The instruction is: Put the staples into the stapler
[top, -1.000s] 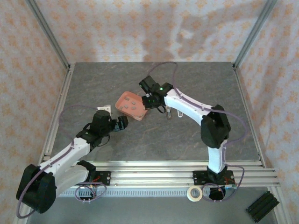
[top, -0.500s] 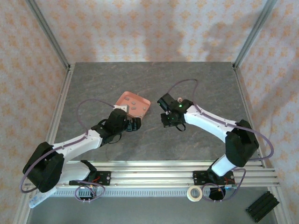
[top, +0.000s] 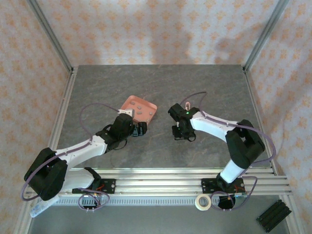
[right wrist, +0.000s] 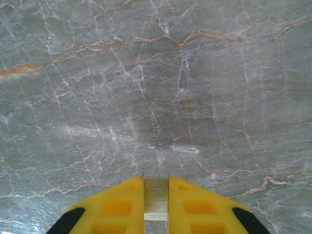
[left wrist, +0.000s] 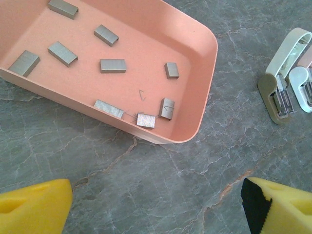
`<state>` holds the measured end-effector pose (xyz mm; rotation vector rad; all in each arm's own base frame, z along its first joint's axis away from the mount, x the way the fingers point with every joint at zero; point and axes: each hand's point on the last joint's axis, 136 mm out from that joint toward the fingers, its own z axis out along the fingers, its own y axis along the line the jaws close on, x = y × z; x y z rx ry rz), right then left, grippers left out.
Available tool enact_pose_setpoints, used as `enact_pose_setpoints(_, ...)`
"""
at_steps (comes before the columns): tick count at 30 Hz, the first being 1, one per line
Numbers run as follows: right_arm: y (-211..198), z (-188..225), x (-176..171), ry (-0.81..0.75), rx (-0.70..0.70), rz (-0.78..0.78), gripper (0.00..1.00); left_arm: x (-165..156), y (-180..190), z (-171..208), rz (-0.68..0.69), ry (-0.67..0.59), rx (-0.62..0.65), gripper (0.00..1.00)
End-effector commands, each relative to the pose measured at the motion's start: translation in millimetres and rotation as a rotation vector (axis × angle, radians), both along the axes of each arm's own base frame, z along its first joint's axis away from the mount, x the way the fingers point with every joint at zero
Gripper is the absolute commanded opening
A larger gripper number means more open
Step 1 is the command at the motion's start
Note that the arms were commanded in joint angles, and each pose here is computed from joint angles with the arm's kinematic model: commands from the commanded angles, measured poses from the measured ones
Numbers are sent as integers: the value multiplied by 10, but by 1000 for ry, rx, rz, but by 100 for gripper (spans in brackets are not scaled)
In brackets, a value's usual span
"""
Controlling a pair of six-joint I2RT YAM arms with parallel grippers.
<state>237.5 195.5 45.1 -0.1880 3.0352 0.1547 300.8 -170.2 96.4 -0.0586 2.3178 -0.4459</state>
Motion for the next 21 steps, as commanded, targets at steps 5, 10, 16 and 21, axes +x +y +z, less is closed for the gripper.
enact_pose_setpoints(5,-41,-158,-95,89,-41,-10,23,49,21,60,25,-40,4,90)
enact_pose_setpoints(10,-12,-32,-59,120,-3,-16,30,35,38,24,27,-33,10,90)
enact_pose_setpoints(16,-20,67,-35,190,12,-14,31,39,37,14,29,-34,9,91)
enact_pose_setpoints(21,-64,2,-23,224,-45,51,31,39,46,-8,30,-29,18,91)
